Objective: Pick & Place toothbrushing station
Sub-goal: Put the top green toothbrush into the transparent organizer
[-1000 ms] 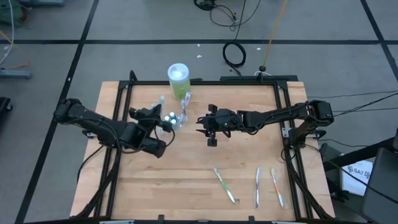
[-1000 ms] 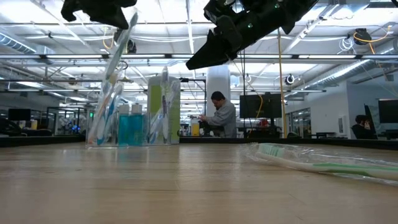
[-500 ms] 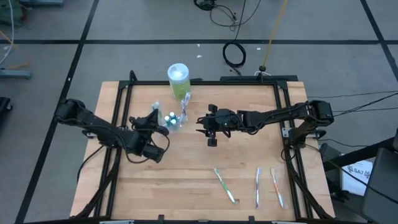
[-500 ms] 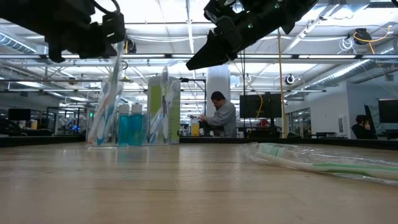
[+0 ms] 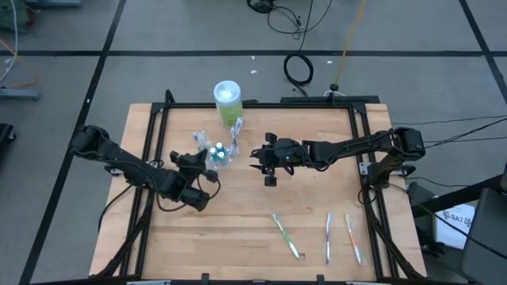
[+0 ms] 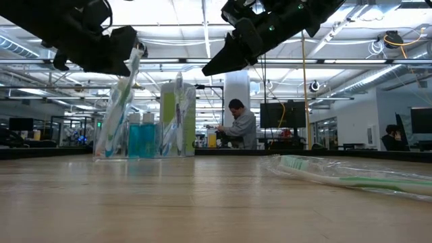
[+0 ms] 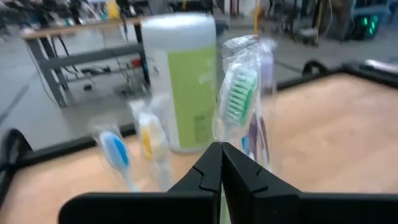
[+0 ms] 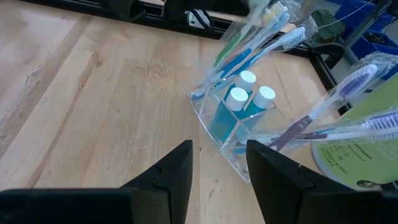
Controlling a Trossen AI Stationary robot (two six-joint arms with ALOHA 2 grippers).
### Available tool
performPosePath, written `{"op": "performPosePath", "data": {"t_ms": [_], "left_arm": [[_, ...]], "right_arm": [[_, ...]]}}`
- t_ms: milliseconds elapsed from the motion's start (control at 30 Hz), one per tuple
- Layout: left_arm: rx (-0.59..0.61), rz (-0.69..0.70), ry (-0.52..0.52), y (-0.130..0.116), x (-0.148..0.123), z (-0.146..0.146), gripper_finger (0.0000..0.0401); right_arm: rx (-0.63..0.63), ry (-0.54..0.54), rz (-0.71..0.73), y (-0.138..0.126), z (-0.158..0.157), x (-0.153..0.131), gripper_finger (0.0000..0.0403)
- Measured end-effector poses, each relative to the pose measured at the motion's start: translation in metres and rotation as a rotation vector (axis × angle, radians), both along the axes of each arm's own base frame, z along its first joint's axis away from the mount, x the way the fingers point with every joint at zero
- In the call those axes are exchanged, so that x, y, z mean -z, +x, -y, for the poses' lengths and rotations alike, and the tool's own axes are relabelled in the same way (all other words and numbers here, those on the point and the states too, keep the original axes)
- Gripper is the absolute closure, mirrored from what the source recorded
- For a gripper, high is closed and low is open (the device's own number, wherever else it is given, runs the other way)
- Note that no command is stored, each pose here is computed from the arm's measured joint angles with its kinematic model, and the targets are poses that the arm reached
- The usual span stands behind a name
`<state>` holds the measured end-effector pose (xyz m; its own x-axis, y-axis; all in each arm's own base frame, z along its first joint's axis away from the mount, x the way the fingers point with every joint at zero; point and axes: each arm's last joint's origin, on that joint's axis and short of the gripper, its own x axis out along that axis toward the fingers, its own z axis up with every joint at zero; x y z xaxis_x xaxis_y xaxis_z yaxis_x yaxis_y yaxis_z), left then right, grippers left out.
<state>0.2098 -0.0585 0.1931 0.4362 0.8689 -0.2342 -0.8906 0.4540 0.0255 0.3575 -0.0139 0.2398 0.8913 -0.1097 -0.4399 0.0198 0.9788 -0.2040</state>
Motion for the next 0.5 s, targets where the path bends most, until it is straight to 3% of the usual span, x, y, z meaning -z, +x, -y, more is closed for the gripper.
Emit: {"op": "performPosePath", "data": {"t_ms": [300,500], "left_arm": [[0.034,-0.108,-0.152,0.000,0.005,-0.003,0.0398],[-0.014,-0.163,-0.204,-0.001,0.008,-0.014,0.0386]], "right_arm": [[-0.003,-0.005,-0.001,0.000,0.000,0.000,0.0261],[-0.004,-0.005,-0.001,0.000,0.000,0.000,0.0261]]}}
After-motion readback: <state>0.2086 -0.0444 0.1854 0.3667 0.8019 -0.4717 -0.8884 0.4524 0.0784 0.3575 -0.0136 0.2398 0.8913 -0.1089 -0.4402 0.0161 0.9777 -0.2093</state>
